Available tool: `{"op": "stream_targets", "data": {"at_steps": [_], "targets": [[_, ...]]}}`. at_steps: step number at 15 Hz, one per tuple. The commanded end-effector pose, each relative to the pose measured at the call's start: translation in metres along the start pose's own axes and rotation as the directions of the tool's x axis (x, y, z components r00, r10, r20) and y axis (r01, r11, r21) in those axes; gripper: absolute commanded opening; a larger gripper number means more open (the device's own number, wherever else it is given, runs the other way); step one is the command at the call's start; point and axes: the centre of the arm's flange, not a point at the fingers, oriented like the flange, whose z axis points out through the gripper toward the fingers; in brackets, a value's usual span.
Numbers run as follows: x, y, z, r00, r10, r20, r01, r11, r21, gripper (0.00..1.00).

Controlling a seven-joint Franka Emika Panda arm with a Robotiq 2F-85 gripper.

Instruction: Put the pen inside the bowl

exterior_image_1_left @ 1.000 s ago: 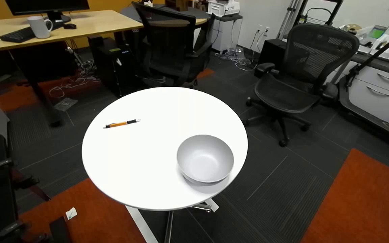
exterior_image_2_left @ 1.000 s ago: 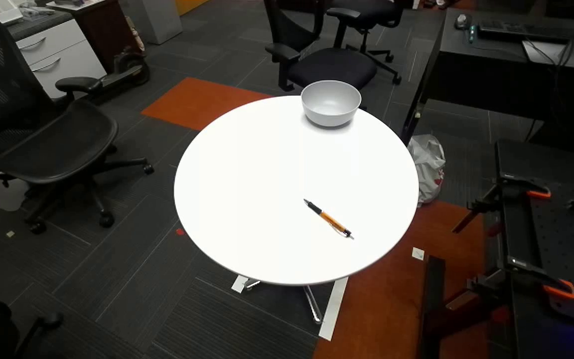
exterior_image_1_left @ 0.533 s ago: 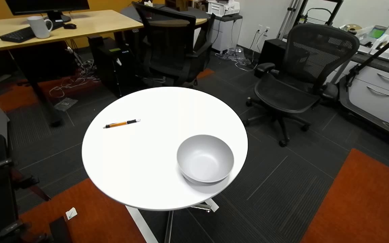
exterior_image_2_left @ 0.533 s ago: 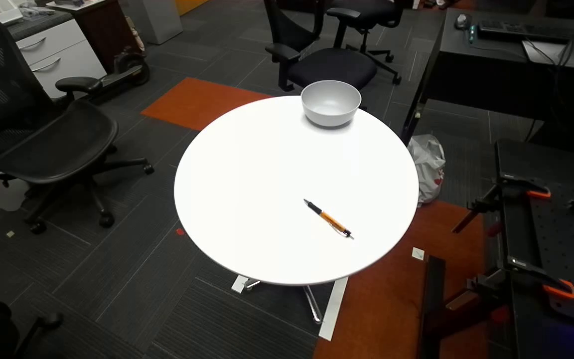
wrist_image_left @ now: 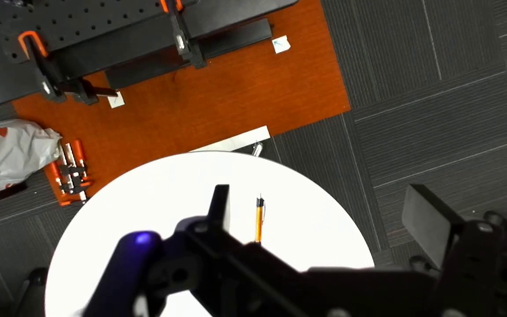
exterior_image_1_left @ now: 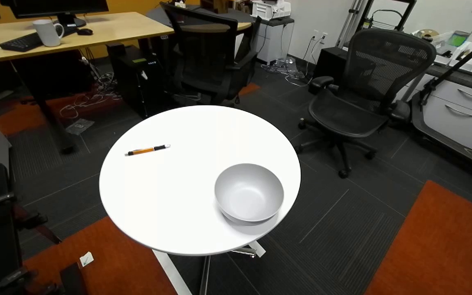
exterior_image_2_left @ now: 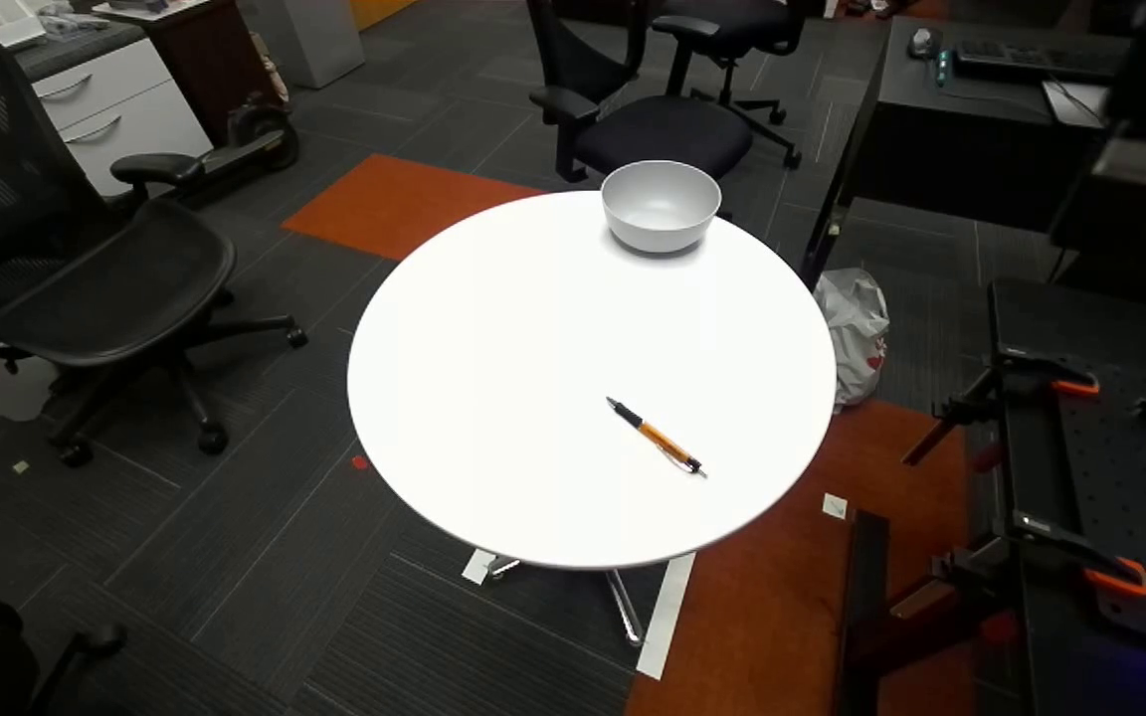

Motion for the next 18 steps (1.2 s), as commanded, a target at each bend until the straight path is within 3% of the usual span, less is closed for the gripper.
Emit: {"op": "stream_targets", "data": {"at_steps": [1, 8, 18], "targets": [[0.028, 0.003, 0.029, 0.999, -0.012, -0.033, 0.011, 1.0, -0.019, 1.0], [0.083, 0.013, 0.098, 0.994, -0.026, -0.104, 0.021, 0.999, -0.047, 1.0], [0.159, 0.027, 0.183, 0.996, 0.02, -0.082, -0.021, 1.0, -0.01, 1.0]]}}
